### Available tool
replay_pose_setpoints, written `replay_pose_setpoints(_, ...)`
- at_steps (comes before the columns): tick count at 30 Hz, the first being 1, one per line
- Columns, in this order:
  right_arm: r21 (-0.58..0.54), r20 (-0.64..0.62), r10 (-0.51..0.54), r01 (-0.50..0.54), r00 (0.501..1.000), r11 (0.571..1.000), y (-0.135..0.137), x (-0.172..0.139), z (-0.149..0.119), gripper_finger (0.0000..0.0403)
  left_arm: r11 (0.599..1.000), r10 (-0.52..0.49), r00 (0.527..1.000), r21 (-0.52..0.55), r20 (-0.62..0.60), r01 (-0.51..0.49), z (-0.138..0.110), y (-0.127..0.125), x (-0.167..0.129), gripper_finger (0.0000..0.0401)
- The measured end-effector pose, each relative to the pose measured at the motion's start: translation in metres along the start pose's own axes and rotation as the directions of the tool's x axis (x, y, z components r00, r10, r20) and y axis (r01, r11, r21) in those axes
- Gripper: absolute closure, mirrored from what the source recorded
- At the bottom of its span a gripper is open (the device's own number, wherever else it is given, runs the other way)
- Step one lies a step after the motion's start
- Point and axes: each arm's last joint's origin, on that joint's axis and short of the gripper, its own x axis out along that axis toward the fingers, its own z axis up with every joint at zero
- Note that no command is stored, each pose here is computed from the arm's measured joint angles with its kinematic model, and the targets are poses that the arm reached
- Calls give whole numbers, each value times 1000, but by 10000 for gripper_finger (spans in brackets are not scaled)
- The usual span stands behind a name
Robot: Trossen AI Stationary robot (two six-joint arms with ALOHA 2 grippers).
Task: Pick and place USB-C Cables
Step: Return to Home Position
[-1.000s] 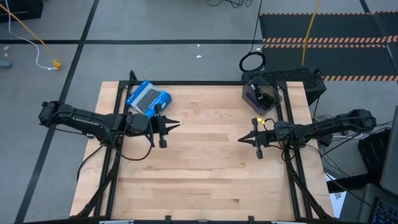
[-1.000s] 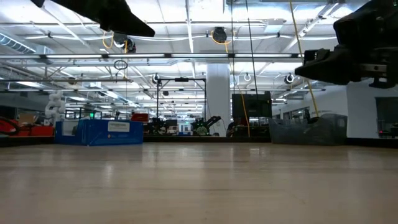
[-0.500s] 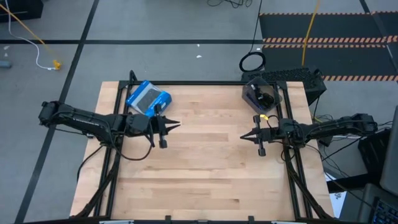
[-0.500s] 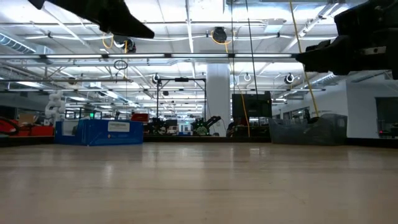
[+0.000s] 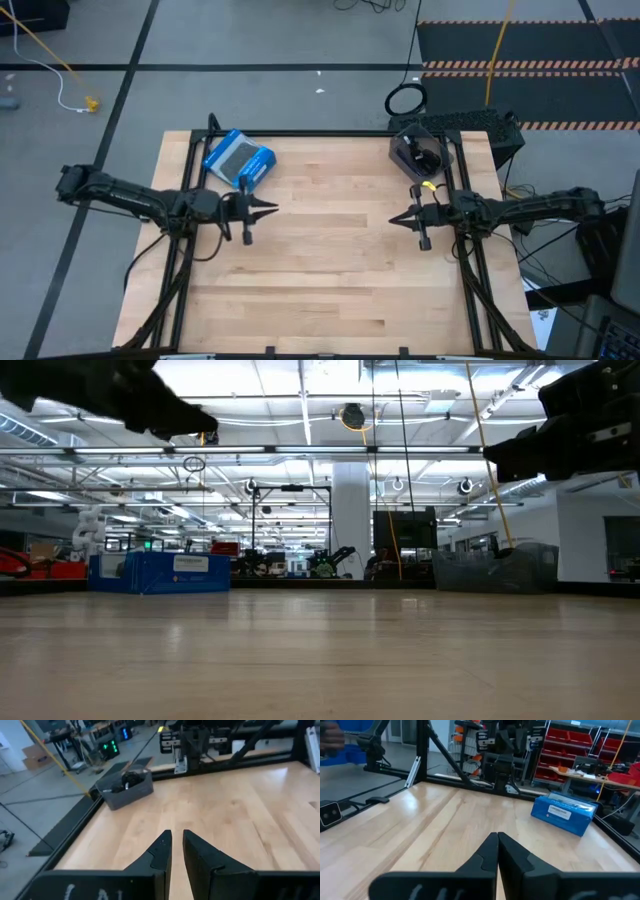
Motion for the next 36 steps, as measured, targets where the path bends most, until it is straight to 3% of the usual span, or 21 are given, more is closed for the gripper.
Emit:
replay_pose_setpoints(7, -11, 3, -1, 1, 1000, 1000, 0, -4, 1, 403, 997, -64, 991, -29, 113, 68, -26, -1, -18, 354)
replay_pose_setpoints(12, -38, 21, -4, 5, 1000, 999, 0, -6, 3, 403, 995, -90, 983, -21, 162, 94, -46, -2, -27, 393)
replay_pose_setpoints(15, -60, 34, -7, 9, 999, 998, 0, -7, 4, 403, 995, -92, 975, -24, 203, 99, -55, -3, -30, 395)
replay_pose_setpoints(25, -63, 33, -31, 33, 999, 997, -2, -10, 4, 403, 995, -96, 959, -13, 267, 103, -72, -2, -40, 398)
replay_pose_setpoints(36, -57, 48, -61, 64, 997, 996, -4, -20, 5, 403, 992, -114, 946, -12, 304, 124, -69, 0, -43, 396)
